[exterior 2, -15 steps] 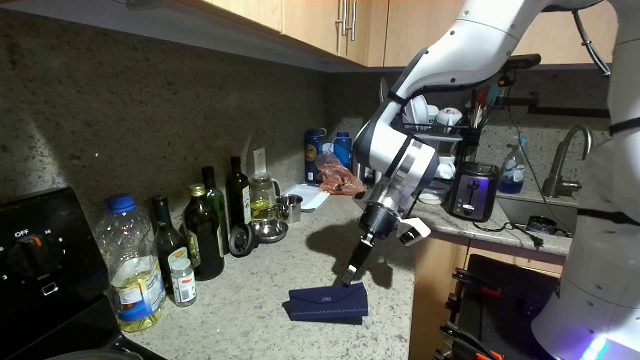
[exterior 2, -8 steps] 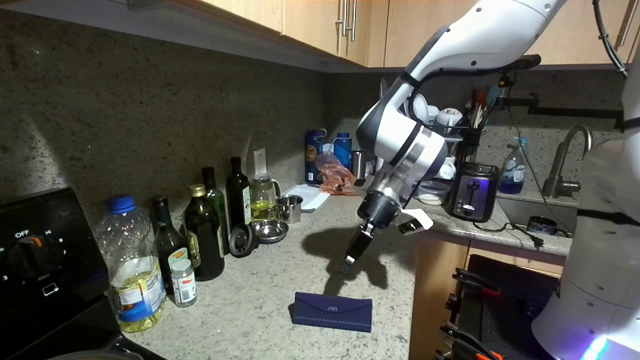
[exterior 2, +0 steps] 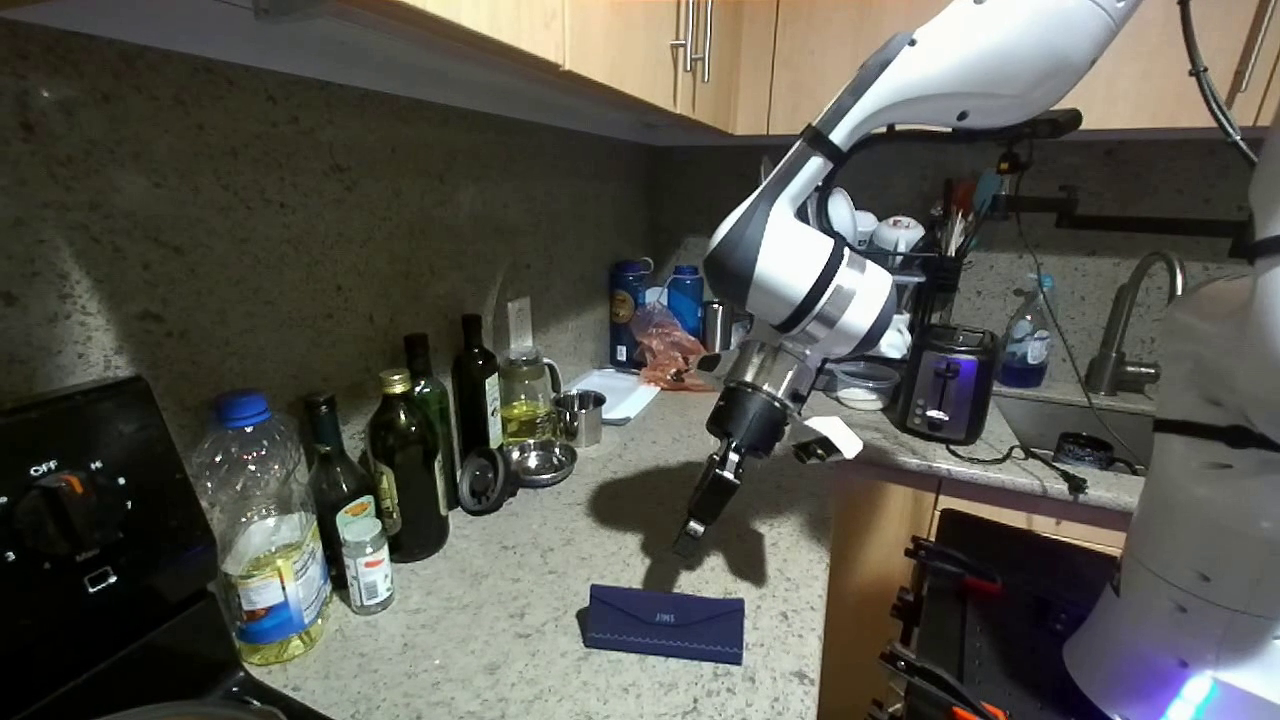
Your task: Open the blue glasses case
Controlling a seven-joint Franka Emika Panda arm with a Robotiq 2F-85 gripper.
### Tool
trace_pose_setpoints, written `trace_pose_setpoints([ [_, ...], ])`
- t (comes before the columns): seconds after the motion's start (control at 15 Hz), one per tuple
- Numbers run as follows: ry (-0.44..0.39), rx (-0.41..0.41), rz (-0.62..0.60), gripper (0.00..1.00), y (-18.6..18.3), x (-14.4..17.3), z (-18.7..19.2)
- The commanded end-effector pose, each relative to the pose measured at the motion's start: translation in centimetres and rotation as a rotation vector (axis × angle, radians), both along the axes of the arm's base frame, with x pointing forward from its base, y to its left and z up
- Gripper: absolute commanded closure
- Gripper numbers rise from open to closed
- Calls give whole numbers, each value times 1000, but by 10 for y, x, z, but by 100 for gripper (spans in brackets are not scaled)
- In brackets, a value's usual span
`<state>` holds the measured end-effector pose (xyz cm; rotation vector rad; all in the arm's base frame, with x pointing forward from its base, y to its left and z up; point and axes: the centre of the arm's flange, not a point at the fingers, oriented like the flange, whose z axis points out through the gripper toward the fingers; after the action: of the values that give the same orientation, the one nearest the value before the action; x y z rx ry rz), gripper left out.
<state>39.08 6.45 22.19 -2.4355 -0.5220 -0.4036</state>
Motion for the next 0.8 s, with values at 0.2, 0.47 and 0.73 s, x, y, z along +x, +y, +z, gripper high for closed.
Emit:
trace_pose_setpoints([
  [0.2,63,-268,-17,50,59,25,1],
  [0.47,90,-422,-43,43,75,34,-5],
  [0.73,126,-510,-63,58,78,37,-14],
])
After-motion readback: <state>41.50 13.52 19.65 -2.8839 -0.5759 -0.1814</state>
